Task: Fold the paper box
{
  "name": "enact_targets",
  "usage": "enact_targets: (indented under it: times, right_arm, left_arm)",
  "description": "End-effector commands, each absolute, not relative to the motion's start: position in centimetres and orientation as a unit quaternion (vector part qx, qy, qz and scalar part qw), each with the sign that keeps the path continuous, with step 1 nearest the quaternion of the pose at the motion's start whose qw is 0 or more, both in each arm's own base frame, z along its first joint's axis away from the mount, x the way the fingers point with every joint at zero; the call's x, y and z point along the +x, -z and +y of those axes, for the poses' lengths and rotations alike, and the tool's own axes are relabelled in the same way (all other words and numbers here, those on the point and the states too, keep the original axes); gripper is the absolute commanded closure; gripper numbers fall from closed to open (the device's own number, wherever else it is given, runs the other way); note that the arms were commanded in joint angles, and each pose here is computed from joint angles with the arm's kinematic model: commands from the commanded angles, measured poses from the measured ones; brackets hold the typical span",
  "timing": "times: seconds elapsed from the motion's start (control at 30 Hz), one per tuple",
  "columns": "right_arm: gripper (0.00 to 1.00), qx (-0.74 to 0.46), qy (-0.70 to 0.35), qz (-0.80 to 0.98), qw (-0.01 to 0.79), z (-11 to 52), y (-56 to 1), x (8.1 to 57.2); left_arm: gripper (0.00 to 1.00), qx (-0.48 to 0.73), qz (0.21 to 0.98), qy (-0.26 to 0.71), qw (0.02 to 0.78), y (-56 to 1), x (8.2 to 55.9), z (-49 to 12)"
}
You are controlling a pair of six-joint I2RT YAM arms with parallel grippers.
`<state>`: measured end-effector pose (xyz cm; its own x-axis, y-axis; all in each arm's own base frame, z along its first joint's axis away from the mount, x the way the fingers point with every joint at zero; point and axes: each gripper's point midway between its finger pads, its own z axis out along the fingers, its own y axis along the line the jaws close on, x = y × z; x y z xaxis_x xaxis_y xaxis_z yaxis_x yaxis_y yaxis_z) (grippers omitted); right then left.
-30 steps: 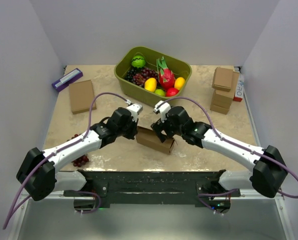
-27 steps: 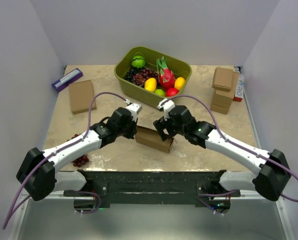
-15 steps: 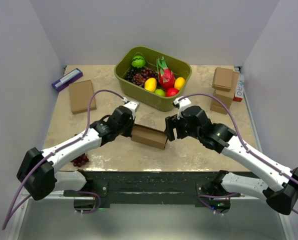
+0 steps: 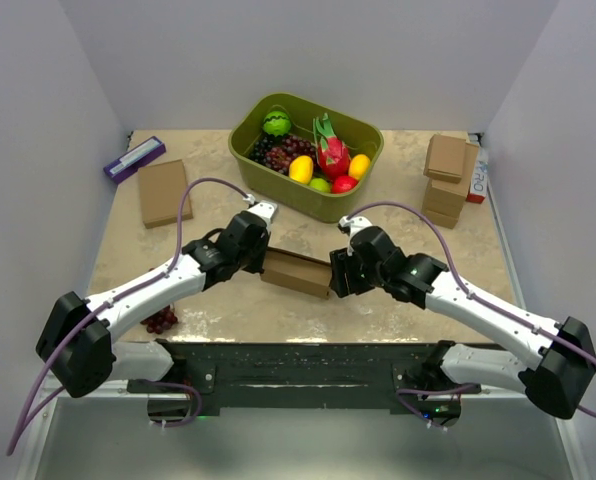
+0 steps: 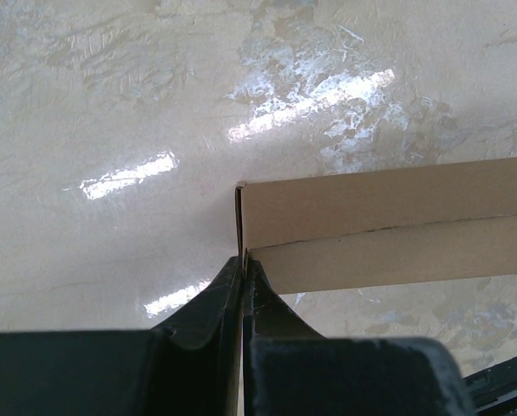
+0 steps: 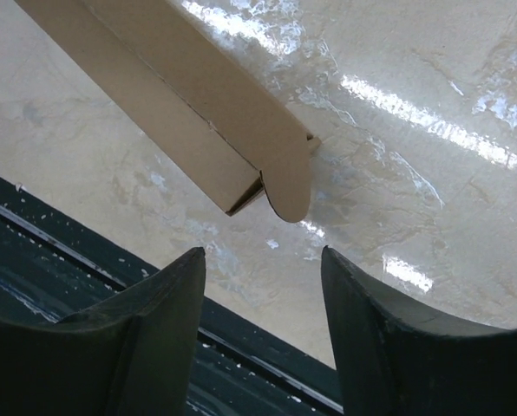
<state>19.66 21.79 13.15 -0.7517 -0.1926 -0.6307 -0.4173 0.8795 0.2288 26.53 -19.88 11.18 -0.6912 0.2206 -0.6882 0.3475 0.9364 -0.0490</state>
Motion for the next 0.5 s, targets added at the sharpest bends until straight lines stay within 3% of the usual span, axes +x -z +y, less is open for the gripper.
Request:
enact_targets:
  times: [0.0, 0.13, 0.23, 0.47]
  right_arm:
    - [0.44, -0.142, -0.198, 0.91, 0.336, 22.8, -13.4, 20.8]
    - [0.52, -0.131, -0.197, 0.91, 0.34, 23.0, -13.1, 21.2]
    - [0.65, -0.12, -0.186, 0.914, 0.341, 22.6, -12.6, 21.3]
    - [0.85, -0.115, -0.197, 0.91, 0.345, 23.0, -13.1, 21.5]
  left_arm:
    - [1.0, 0.146, 0.91, 0.097, 0.375, -12.3, 26.9, -20.5]
    - [1.0, 0.145, 0.91, 0.098, 0.377, -12.3, 26.8, -20.4]
    - [1.0, 0.142, 0.908, 0.099, 0.381, -12.4, 26.8, -20.4]
    - [1.0, 0.153, 0.907, 0.096, 0.38, -12.0, 26.4, -20.7]
